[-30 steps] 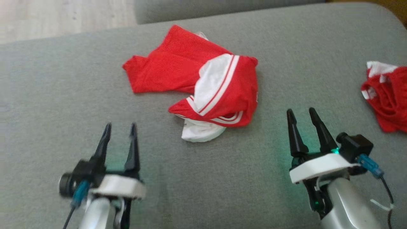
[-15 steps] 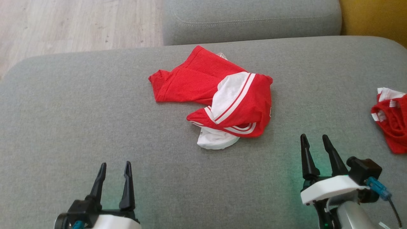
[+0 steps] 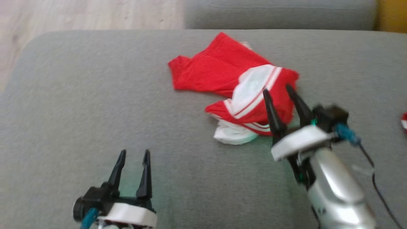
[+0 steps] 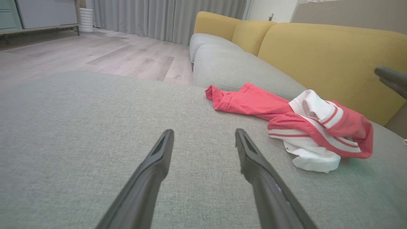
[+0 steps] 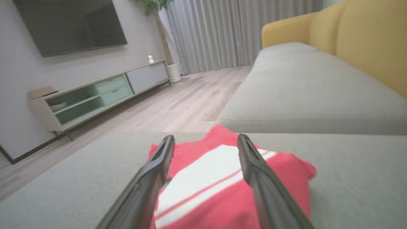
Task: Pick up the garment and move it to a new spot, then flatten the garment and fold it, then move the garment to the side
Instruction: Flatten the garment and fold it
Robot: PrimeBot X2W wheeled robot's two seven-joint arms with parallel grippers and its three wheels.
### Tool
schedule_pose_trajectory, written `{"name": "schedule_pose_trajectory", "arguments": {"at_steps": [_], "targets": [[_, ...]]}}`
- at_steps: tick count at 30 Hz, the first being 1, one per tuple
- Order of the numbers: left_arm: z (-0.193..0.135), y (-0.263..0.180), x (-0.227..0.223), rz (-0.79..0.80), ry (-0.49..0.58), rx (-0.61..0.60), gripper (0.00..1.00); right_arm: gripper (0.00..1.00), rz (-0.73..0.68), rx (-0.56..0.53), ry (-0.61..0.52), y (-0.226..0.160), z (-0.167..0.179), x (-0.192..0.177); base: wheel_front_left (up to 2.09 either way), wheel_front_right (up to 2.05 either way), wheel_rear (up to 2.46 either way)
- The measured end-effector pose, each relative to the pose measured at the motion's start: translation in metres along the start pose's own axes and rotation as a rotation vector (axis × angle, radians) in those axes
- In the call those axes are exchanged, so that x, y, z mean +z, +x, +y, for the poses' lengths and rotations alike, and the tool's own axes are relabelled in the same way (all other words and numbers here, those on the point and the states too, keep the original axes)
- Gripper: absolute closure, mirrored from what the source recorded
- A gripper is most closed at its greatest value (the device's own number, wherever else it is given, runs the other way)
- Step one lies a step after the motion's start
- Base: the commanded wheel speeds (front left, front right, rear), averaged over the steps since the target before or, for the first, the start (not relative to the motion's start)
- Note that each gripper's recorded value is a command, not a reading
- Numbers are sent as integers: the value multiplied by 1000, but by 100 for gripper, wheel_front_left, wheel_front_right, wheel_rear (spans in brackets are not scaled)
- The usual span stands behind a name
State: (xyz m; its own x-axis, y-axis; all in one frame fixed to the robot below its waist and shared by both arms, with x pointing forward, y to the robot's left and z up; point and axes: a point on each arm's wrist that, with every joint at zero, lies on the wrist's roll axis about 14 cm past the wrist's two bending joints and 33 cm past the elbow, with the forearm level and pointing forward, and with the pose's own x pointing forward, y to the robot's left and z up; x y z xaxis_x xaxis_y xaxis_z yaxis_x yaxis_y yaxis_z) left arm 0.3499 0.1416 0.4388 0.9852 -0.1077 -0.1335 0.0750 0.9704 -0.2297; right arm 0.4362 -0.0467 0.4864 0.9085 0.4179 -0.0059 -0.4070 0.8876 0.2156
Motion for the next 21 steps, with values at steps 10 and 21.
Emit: {"name": "schedule_pose_trajectory", "arguments": {"at_steps": [10, 21], "targets": [[25, -18, -12, 37, -46, 99, 0, 0, 183, 67, -36, 58, 14, -40, 0, 0, 0], [30, -16, -20, 65, -65, 123, 0, 70, 323, 73, -85, 70, 7, -88, 0, 0, 0]]}}
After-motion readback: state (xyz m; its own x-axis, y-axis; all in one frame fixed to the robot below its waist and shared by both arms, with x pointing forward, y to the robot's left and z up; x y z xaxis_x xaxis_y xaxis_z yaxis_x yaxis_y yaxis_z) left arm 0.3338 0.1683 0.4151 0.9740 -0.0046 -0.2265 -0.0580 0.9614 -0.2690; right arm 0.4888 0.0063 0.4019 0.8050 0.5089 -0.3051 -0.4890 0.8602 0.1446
